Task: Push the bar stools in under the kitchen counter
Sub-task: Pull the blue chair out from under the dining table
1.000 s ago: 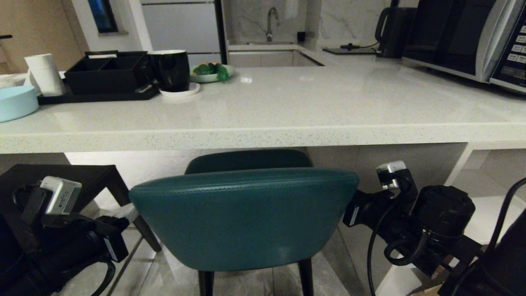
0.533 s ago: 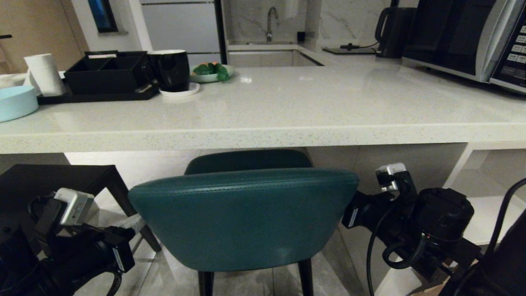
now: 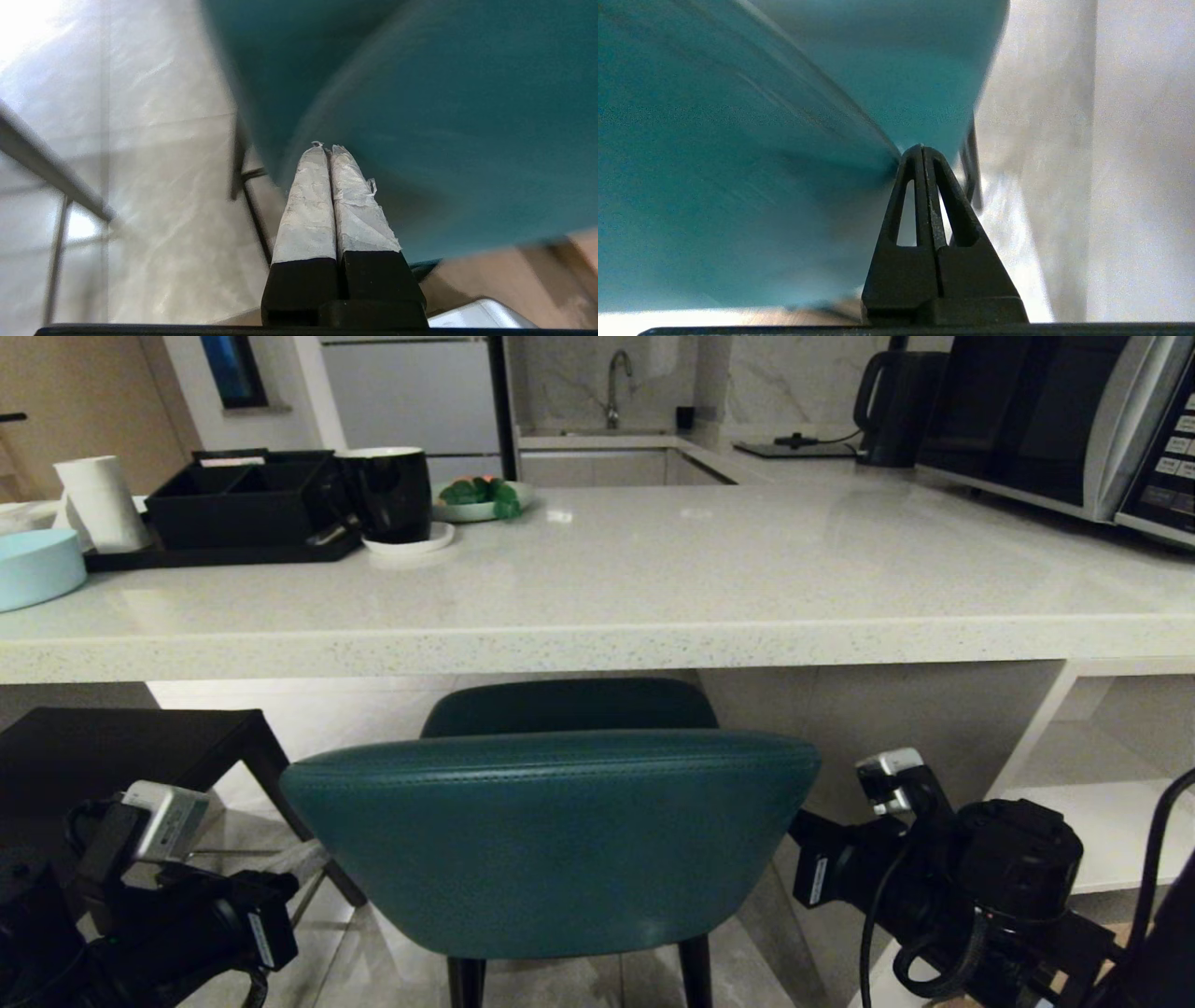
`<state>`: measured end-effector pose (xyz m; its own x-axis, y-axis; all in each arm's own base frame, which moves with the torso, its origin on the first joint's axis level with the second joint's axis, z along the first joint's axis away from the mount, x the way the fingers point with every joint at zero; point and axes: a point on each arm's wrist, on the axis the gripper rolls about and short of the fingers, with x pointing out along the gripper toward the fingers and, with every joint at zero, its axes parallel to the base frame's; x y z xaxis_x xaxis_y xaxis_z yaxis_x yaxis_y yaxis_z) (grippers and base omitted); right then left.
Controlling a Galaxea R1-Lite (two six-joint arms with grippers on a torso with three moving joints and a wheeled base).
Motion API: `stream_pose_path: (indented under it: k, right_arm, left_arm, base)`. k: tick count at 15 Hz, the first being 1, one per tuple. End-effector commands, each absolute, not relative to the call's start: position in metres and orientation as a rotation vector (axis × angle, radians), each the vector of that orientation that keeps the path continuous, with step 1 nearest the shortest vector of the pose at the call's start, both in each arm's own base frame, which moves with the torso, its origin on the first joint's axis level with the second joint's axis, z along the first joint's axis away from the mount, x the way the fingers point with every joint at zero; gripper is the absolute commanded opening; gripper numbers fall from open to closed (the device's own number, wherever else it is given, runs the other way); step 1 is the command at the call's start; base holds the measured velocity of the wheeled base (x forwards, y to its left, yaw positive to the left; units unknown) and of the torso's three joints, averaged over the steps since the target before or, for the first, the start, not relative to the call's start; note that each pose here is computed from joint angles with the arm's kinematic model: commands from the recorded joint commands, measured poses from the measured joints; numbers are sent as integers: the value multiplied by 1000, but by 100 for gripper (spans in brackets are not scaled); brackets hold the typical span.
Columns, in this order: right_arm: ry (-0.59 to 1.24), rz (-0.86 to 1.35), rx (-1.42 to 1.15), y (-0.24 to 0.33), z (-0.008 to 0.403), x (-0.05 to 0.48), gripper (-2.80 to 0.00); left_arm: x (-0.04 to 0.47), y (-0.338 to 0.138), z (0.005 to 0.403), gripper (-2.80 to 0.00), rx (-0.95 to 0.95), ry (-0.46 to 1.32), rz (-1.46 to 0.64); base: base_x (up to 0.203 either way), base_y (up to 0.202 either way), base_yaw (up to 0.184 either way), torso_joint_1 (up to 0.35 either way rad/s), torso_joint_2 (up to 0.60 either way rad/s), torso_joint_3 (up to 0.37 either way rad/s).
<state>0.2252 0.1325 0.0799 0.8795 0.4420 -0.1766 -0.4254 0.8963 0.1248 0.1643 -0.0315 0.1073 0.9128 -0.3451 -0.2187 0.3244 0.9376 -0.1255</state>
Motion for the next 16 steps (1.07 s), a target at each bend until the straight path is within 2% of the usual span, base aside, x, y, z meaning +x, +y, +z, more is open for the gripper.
stream_pose_path:
  k: [1, 3, 6, 10, 13, 16]
  right_arm:
    - [242, 423, 98, 129, 70, 226, -280]
    - [273, 413, 95, 130, 61, 230, -280]
    - [225, 359, 122, 125, 64, 253, -280]
    - [161, 287, 145, 117, 63, 290, -280]
    - [125, 274, 156, 121, 60, 311, -280]
    - [115, 246, 179, 124, 58, 336, -280]
  left_arm:
    - [173, -29, 90, -280, -93, 321, -312]
    - [187, -28, 77, -280, -96, 348, -294]
    - [205, -19, 57, -280, -107, 391, -242]
    - [229, 10, 72, -280, -127, 263, -207]
    - [258, 11, 86, -280, -109, 156, -222]
    - [285, 0, 83, -280, -97, 123, -256]
  base:
    - [0, 0, 0, 0, 0, 0]
    - [0, 0, 0, 0, 0, 0]
    - [0, 0, 0, 0, 0, 0]
    - [0, 0, 0, 0, 0, 0]
    - [0, 0, 0, 0, 0, 0]
    - [0, 0, 0, 0, 0, 0]
